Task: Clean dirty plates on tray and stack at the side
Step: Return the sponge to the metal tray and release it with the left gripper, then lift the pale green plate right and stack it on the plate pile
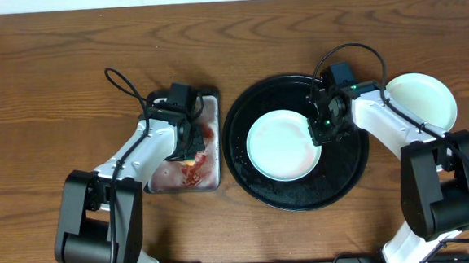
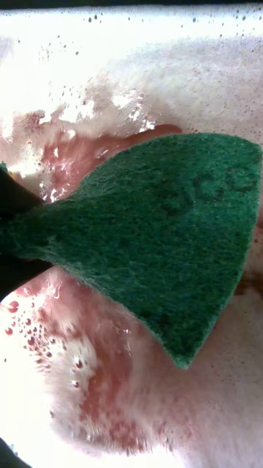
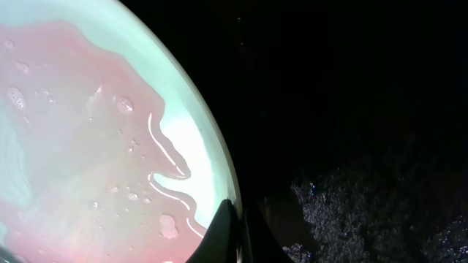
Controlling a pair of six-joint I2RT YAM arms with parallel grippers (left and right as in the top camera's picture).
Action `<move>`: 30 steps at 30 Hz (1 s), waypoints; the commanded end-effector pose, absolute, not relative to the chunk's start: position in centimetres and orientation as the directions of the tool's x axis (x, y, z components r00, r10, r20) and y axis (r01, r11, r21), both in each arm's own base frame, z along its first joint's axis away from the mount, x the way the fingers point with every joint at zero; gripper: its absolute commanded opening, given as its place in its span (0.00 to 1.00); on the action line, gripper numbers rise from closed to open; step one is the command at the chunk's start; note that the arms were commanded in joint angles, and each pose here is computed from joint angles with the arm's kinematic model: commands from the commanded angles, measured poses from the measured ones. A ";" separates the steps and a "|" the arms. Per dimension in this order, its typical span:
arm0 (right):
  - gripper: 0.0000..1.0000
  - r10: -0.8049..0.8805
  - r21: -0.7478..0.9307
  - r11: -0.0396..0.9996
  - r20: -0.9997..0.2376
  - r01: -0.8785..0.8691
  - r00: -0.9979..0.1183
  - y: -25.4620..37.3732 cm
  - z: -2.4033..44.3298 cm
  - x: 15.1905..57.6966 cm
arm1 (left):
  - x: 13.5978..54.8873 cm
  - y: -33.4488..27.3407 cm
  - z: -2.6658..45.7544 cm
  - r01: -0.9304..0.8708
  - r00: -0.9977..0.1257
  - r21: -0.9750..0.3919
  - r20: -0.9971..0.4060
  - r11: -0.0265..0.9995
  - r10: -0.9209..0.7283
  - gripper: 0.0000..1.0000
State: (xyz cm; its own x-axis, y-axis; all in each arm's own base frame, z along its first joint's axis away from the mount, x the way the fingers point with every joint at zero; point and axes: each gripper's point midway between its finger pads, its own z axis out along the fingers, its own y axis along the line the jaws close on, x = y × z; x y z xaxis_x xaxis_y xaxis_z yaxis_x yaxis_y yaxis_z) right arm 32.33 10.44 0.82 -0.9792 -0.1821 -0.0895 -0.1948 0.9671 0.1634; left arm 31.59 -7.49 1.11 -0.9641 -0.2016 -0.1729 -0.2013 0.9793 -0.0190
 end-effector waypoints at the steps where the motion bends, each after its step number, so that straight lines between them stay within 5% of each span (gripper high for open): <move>1: 0.01 -0.192 0.134 0.970 -0.070 -0.200 -0.979 9.9 0.6 31.8 | 32.0 -7.5 1.7 -0.181 -0.967 -0.013 -0.179 0.983 -0.181 0.07; 2: 0.01 -0.192 0.134 0.970 -0.069 -0.200 -0.979 9.9 0.6 31.8 | 32.2 -7.6 2.2 -0.172 -0.967 -0.014 -0.186 0.985 -0.172 0.12; 7: 0.01 -0.192 0.135 0.970 -0.070 -0.200 -0.979 9.9 0.6 31.8 | 32.6 -7.7 5.2 -0.154 -0.963 -0.026 -0.219 0.988 -0.156 0.77; 8: 0.01 -0.189 0.135 0.971 -0.070 -0.197 -0.979 9.9 0.6 31.8 | 32.5 -7.7 5.6 -0.153 -0.962 -0.032 -0.225 0.988 -0.156 0.82; 23: 0.08 -0.111 0.177 0.977 -0.061 -0.120 -0.992 10.5 0.2 31.6 | 28.8 -8.4 5.5 -0.150 -0.981 -0.085 -0.113 0.985 -0.159 0.83; 30: 0.01 -0.080 0.289 0.953 -0.045 -0.089 -0.996 12.2 -0.6 30.6 | 28.7 -8.3 5.3 -0.150 -0.981 -0.084 -0.110 0.985 -0.159 0.83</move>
State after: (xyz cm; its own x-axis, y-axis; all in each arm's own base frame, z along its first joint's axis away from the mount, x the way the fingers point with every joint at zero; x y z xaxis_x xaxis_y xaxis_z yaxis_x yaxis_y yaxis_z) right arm 31.93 10.99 0.20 -0.9916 -0.0904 -0.0929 -0.1091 0.9691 0.2213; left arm 29.03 -8.34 5.63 -0.9788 -0.1648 -0.1218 -0.1554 0.9843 -0.0832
